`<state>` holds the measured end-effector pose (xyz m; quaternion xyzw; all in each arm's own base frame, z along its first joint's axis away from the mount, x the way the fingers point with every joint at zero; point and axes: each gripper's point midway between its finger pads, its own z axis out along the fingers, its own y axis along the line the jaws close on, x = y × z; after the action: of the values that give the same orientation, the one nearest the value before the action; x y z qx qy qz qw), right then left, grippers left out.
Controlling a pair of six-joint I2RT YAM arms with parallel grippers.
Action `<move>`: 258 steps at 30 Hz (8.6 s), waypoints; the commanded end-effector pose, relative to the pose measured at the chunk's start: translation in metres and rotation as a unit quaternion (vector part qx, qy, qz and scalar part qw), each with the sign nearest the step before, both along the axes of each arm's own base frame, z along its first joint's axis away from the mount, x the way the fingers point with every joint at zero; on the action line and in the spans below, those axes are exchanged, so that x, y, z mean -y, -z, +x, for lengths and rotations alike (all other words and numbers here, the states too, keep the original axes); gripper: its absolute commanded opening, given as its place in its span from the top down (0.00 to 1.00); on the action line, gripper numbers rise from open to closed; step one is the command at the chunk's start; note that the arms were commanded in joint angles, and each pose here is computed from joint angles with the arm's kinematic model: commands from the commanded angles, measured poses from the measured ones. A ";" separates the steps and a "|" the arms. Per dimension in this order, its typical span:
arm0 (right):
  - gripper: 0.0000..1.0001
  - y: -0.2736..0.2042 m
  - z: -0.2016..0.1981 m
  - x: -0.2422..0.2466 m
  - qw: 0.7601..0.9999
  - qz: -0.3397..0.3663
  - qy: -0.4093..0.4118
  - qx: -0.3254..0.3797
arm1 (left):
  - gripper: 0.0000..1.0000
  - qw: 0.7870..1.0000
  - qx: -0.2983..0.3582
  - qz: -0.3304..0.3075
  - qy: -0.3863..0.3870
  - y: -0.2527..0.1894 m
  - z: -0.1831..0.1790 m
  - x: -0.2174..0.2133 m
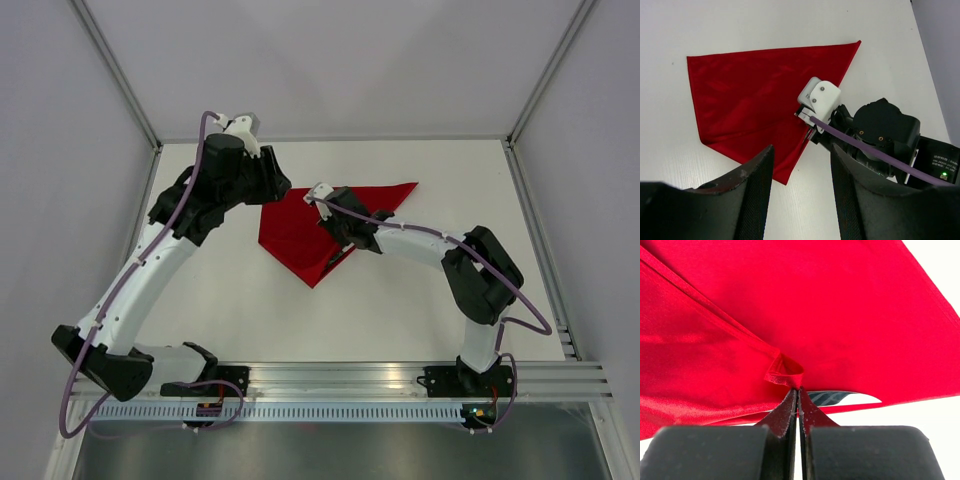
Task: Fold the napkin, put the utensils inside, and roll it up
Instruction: Fold the napkin
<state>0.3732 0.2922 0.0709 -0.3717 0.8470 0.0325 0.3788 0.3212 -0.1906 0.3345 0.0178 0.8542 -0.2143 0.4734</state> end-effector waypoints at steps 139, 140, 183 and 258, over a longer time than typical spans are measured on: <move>0.91 -0.066 0.090 0.084 0.979 0.197 0.041 -0.038 | 0.38 0.991 -0.002 -0.127 0.047 0.048 0.016 0.111; 0.91 -0.062 0.084 0.083 0.982 0.182 0.027 -0.037 | 0.37 0.991 -0.004 -0.124 0.041 0.051 0.013 0.105; 0.92 0.031 -0.080 -0.067 0.974 -0.019 -0.198 -0.109 | 0.37 0.988 0.030 -0.153 -0.003 0.021 -0.048 0.037; 0.65 0.039 0.014 0.116 0.986 0.001 0.049 -0.161 | 0.88 0.908 -0.292 0.039 -0.298 0.308 0.068 -0.103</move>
<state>0.3902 0.1702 0.0189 -0.3107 0.9209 0.0801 0.2212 0.3794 -0.0816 0.0196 -0.2978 0.9229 -0.0140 0.2435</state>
